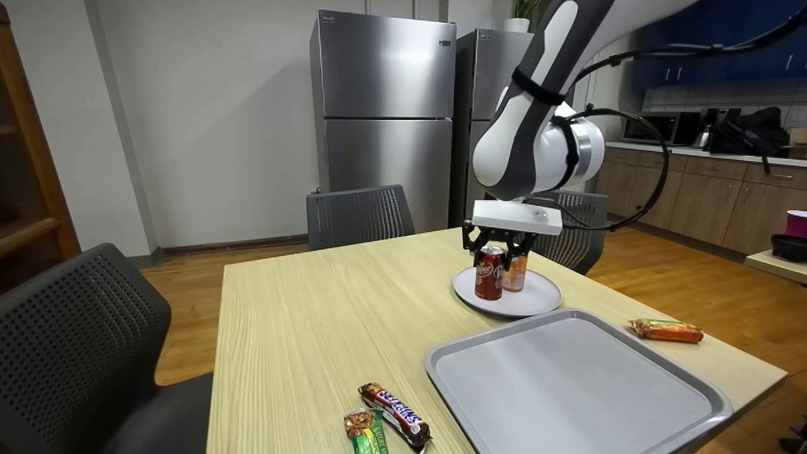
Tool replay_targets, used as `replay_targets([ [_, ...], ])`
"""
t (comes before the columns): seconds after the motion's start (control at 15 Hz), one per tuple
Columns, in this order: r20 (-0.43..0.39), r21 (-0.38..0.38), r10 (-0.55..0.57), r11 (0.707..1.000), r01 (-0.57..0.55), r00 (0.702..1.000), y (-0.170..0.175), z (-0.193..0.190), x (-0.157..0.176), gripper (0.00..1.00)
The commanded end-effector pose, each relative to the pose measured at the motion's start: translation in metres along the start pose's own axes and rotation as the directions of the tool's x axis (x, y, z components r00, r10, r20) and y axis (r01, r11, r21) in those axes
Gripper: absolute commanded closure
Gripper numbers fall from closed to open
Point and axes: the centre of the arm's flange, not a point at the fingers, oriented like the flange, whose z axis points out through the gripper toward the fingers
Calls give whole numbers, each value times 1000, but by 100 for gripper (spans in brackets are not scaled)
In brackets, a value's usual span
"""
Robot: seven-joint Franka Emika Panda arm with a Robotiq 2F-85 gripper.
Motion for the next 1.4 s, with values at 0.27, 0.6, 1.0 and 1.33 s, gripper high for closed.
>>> replay_targets([
  [0.27,-3,54,-65,996,65,998,-11,-31,-87,61],
  [0.6,37,52,-111,993,109,993,-14,-27,-123,61],
  [1.0,54,35,-129,991,127,990,-11,-21,-145,61],
  [1.33,45,26,-142,990,141,989,-10,-15,-154,61],
])
